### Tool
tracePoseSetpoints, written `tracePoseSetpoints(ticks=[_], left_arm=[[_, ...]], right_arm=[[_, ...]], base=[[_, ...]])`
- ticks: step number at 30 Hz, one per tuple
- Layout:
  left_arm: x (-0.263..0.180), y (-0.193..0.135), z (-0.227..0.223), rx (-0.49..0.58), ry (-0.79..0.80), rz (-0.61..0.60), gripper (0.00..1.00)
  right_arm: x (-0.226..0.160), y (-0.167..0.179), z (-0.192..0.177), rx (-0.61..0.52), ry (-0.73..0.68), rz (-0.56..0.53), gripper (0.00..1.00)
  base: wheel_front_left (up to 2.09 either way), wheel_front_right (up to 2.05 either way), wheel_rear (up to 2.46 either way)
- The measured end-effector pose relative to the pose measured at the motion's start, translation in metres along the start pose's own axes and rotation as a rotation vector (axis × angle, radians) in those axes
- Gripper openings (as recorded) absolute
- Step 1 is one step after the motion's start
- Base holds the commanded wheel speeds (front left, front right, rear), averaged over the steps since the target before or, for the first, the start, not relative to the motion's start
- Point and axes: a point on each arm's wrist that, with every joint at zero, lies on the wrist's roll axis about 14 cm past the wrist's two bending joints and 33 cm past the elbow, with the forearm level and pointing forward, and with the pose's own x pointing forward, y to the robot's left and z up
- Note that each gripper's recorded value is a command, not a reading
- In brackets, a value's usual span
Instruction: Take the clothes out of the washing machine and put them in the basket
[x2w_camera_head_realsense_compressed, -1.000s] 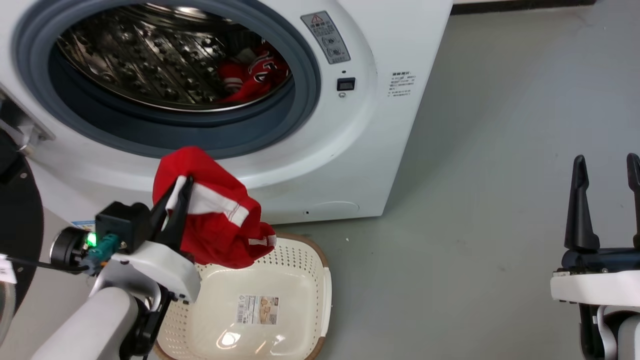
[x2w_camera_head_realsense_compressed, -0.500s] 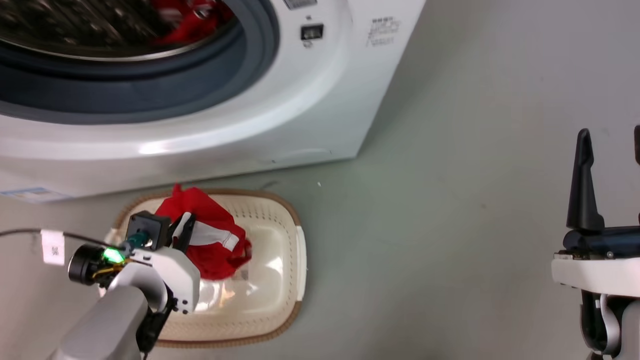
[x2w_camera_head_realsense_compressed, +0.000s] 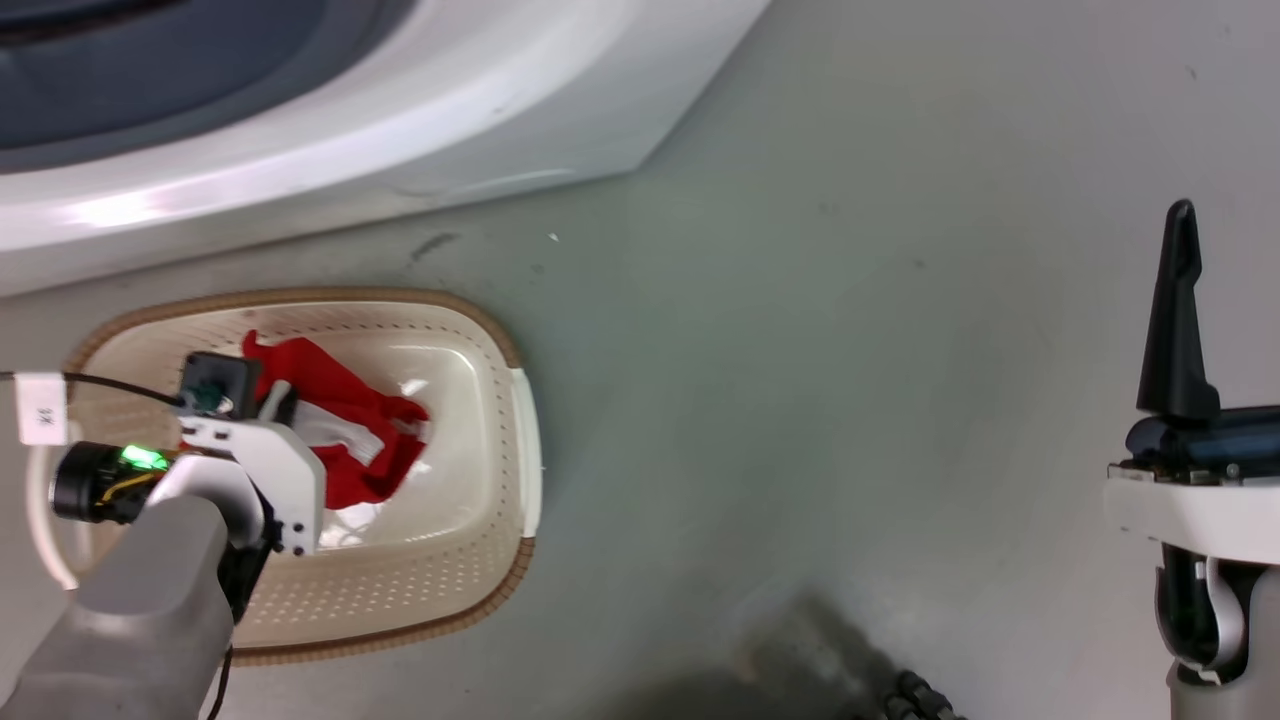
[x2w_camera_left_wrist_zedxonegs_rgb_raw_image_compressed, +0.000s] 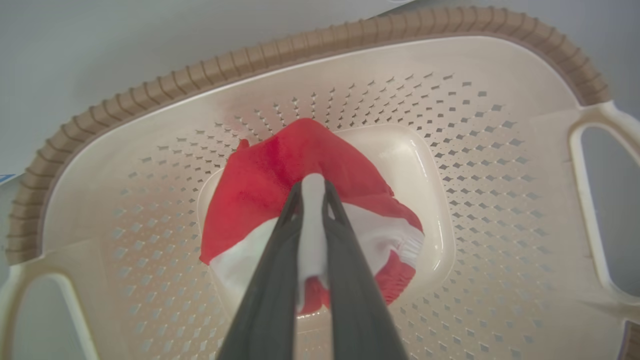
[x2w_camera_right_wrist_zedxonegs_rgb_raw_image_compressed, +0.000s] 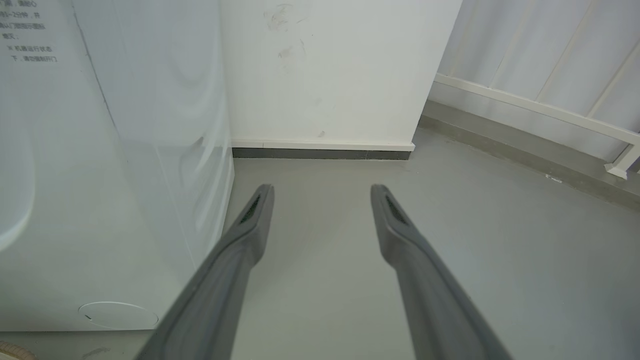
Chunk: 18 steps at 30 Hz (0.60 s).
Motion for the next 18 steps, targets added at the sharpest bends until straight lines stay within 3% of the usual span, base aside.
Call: tracePoseSetpoints(ticks=[11,13,18], left_arm=[[0.031,-0.008,-0.025,-0.046,0.084,0.006,0.00],[0.028,-0.009,-0.027,-0.066,0.090,0.012,1.00],[0.017,-0.010,-0.015,-0.071,0.043,0.016,1.00]], right_arm=[[0.003,-0.010,-0.020,-0.022,0.051,-0.025,1.00],[0.005,-0.008,-0.018,-0.022,0.042,-0.020,1.00],[0.006,-0.005,-0.010,-0.016,0.022,-0.011,1.00]], base=[[0.00,0.00,0.00],[0.00,0.00,0.00],[0.00,0.00,0.00]])
